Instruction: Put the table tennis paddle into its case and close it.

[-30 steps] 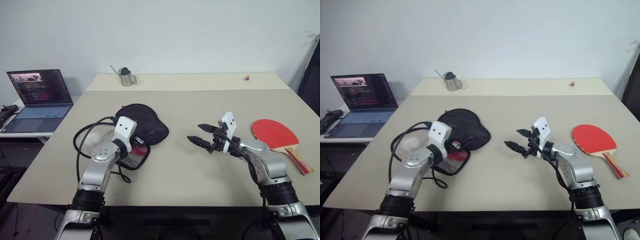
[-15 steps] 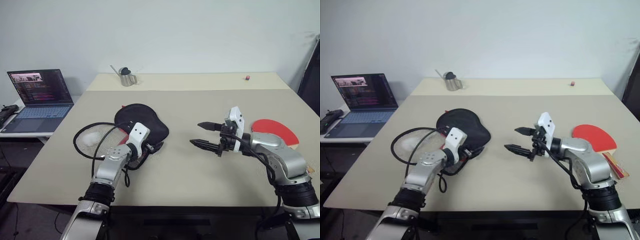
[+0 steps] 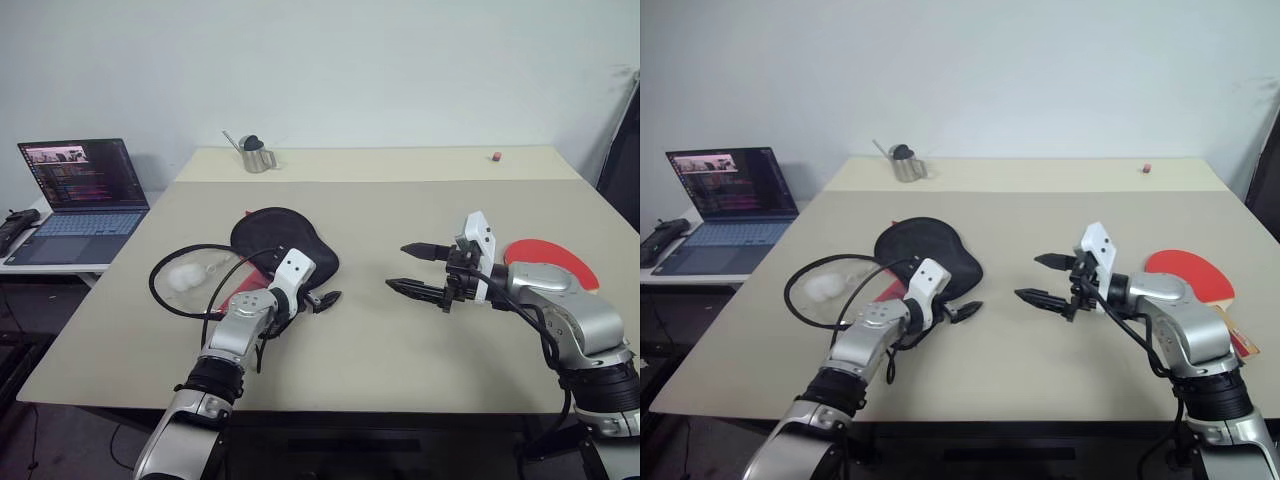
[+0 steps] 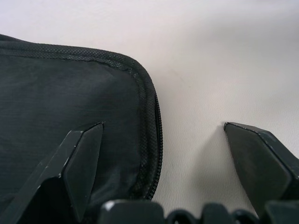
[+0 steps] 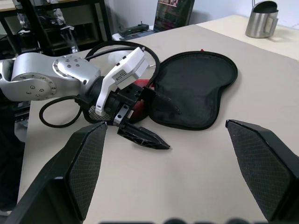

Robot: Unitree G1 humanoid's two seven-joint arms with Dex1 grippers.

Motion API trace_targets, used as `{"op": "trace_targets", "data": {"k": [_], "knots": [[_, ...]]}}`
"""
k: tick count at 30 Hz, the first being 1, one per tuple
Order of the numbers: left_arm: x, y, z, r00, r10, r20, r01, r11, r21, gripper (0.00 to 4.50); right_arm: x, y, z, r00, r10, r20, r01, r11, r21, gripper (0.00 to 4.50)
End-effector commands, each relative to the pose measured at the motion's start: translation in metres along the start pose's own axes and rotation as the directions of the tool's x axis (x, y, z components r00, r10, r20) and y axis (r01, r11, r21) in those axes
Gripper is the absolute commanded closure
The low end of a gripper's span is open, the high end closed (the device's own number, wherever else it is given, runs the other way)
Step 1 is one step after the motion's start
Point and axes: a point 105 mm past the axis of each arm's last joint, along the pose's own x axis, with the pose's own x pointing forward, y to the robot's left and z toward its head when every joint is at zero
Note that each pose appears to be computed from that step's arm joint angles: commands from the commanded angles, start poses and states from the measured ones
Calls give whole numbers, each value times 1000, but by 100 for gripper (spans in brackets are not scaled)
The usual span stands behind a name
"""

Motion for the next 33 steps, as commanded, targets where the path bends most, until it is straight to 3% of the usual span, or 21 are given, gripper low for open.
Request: {"op": "trace_targets", "data": {"k": [1,5,16,25,29,33], "knots": [[2,2,-5,999,27,-24,-27,1000,-11,0,-8,-4,17,998,-24,53,27,998,-49,5],[-1,9,-11,997,66,-49,-67,997,-21,52,-9,-6,19,997,-39,63,42,998,-49,0],[-4,18,-16,991,110,-71,-113,993,-30,438,-13,-11,24,994,-68,84,72,996,-46,0],[-8,22,-10,997,68,-47,-66,997,40,445,-20,-12,25,991,-103,86,107,993,-47,0],[-8,-14,3,984,-175,-14,175,973,148,445,-26,-13,25,989,-125,84,129,991,-47,0],[-14,-47,9,919,-393,-31,389,889,242,445,-33,-15,25,986,-151,78,155,987,-49,0]]}}
